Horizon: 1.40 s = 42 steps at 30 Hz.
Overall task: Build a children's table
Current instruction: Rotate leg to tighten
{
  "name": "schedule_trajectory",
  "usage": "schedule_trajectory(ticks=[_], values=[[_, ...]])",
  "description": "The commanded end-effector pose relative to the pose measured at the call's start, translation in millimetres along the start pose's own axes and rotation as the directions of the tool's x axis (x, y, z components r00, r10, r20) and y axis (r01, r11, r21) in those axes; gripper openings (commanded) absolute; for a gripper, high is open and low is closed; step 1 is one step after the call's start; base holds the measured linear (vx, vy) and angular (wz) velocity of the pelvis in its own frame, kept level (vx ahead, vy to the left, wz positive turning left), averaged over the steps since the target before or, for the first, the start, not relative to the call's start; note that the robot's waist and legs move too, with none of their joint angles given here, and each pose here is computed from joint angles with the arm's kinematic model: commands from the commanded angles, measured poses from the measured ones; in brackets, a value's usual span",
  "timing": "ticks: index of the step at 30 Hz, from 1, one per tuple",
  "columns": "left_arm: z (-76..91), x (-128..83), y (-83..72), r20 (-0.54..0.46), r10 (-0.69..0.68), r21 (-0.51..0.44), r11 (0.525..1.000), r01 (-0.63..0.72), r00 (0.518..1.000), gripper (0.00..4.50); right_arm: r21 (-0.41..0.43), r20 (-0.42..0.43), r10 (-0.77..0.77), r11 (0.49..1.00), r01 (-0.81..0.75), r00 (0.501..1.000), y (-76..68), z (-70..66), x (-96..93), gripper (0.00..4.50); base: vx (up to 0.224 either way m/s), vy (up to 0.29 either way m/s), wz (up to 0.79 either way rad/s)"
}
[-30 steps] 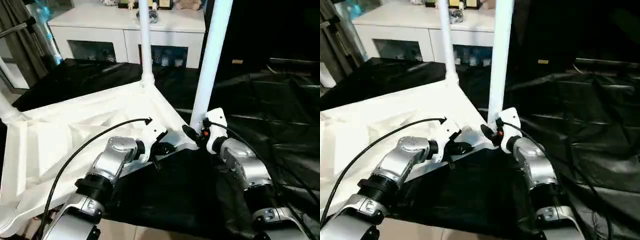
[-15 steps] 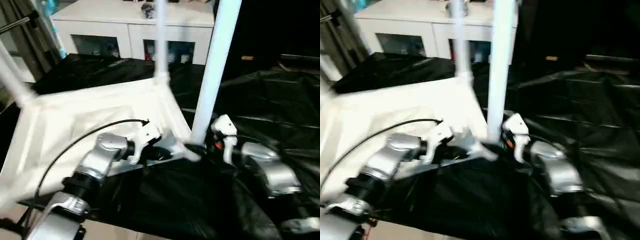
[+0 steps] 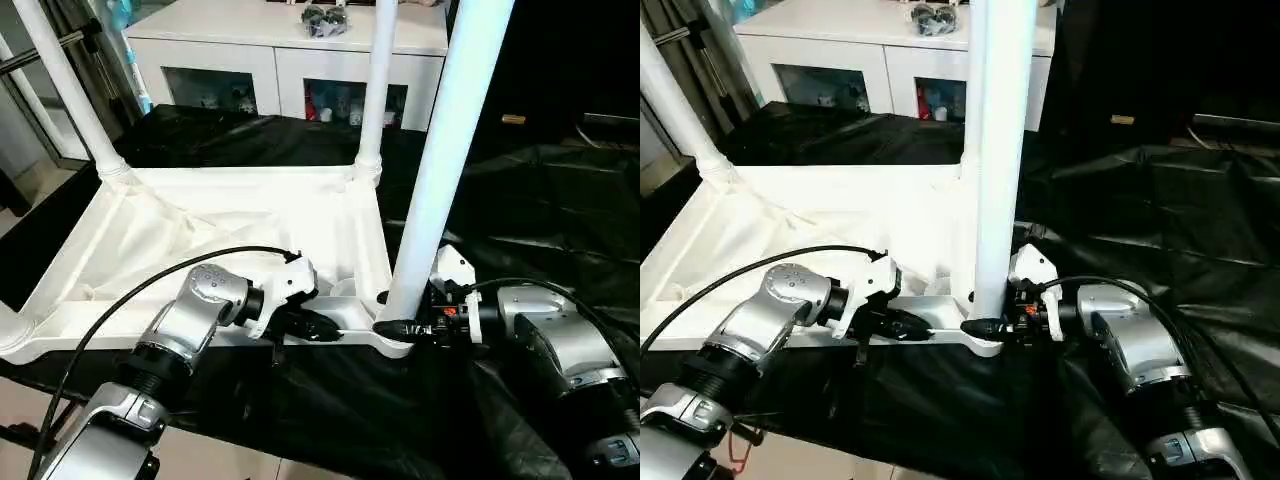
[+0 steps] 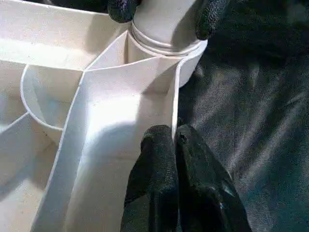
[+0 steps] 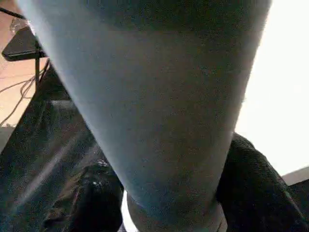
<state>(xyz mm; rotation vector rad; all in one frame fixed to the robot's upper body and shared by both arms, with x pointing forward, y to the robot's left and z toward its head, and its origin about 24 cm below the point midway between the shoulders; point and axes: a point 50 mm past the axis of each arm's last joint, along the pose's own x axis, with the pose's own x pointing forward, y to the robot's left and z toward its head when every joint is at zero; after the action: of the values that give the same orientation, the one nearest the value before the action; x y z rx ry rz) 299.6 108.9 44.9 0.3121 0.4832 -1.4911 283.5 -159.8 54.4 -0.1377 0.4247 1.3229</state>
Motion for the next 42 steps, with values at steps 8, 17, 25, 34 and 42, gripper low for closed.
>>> schedule_trajectory(ticks=[8, 17, 25, 34, 42], values=[[11.6, 14.8, 16.6, 0.050, 0.282, -0.100, 0.956, -0.276, 0.958, 0.00, 0.172, 0.019, -0.071, 0.983, 0.067, 0.997, 15.3, -30.2, 49.0, 2.13, 0.000, 0.000, 0.00], [25.7, 50.6, 10.3, 0.071, 0.332, -0.155, 0.935, -0.319, 0.941, 0.00, 0.292, -0.013, -0.431, 0.862, 0.415, 0.902, -3.7, -30.8, 81.4, 2.02, -0.006, 0.001, -0.01], [27.0, 48.7, 10.3, 0.077, 0.317, -0.098, 0.946, -0.309, 0.945, 0.00, 0.358, 0.051, -0.474, 0.830, 0.427, 0.879, -11.1, -18.5, 86.2, 2.69, 0.000, 0.000, 0.00], [23.7, 36.9, 17.0, 0.056, 0.331, -0.061, 0.943, -0.328, 0.942, 0.00, 0.175, 0.095, -0.367, 0.921, 0.347, 0.925, -8.6, -18.6, 14.3, 2.96, 0.020, -0.003, 0.05], [21.0, 37.3, 8.8, 0.072, 0.265, -0.033, 0.964, -0.263, 0.962, 0.00, 0.104, 0.075, -0.325, 0.943, 0.317, 0.943, -1.7, -16.1, -56.9, 2.96, 0.000, 0.000, 0.00]])
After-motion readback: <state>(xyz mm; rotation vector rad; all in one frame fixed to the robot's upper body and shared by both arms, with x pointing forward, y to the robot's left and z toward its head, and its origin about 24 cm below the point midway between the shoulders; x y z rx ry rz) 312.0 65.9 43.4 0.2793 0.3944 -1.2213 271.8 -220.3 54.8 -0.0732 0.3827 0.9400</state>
